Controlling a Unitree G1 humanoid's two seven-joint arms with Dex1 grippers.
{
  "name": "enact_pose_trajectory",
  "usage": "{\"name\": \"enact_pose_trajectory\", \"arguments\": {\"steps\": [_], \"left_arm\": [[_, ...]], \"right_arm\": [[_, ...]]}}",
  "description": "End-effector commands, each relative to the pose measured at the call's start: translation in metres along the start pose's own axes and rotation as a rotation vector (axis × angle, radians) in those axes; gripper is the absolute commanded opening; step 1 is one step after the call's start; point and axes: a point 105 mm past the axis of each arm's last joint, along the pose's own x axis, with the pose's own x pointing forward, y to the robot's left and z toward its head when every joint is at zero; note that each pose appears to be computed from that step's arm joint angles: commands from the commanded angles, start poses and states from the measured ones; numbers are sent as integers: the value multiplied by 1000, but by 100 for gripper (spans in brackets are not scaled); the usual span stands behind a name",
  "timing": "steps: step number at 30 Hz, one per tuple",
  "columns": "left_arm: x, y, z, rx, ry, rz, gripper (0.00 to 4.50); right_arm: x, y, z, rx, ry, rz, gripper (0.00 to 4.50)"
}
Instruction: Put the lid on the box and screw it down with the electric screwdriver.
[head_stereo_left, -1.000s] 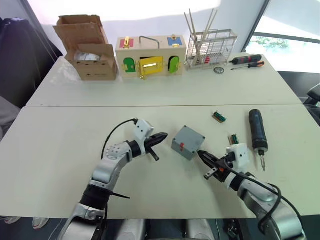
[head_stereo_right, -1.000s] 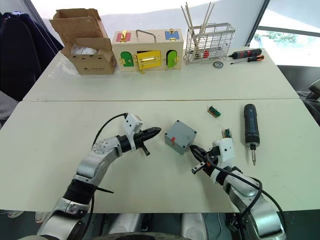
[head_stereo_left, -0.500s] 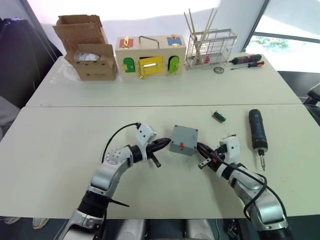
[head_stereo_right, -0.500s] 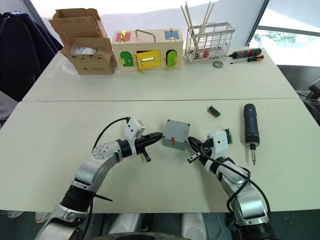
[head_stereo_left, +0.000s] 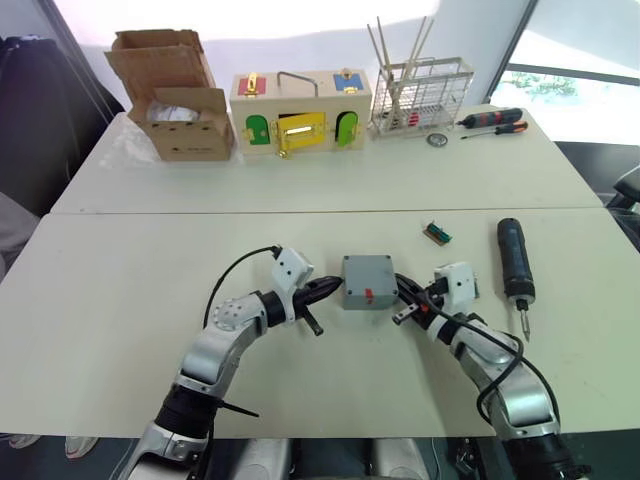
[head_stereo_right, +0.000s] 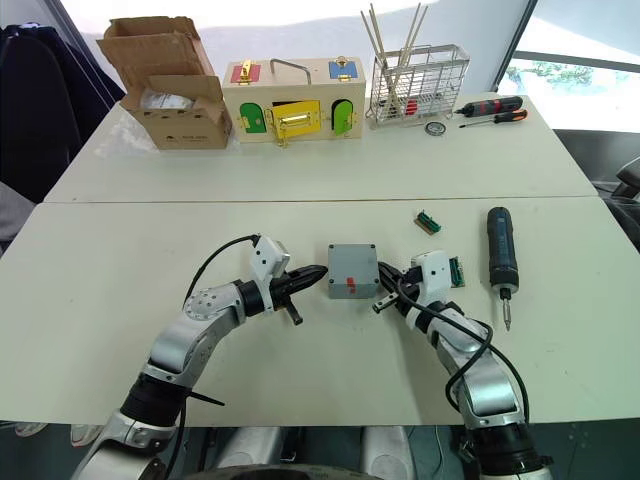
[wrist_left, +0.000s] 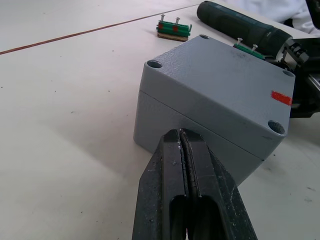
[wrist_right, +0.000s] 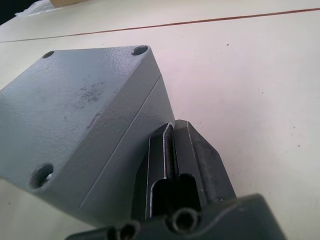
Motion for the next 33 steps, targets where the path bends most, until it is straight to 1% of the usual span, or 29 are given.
{"name": "enact_pose_trajectory", "arguments": {"steps": [1,4,6,10,14,17,20,24,28,31,33], "left_arm": [[0,-2,8,13,-32,3,0],[-14,13,17,10,-77,102,0],[-27,19,23,6,-109,154,0],[-57,17,43,-60,-187,201,0],[-69,11,59,-64,-205,203,0],[-68,-8,63,-32,-169,99,0],[-60,-26,60,16,-124,-1,0],[-51,-50,54,79,-59,-135,0],[-47,-57,48,124,-23,-219,0],[-44,-59,44,167,-3,-258,0],[-42,-60,44,167,-11,-267,0]], "right_arm": [[3,-1,14,-21,-58,6,5],[-6,-9,16,-38,-64,-23,5],[-15,-18,21,-40,-77,-71,5],[-39,-31,32,-39,-103,-153,5],[-55,-35,38,-25,-112,-197,5],[-65,-33,41,34,-124,-232,5],[-73,-32,42,54,-117,-257,5],[-88,-46,41,77,-100,-343,5],[-105,-55,34,43,-43,-374,5],[-112,-59,28,25,-2,-385,84],[-114,-58,26,23,15,-373,181]]}}
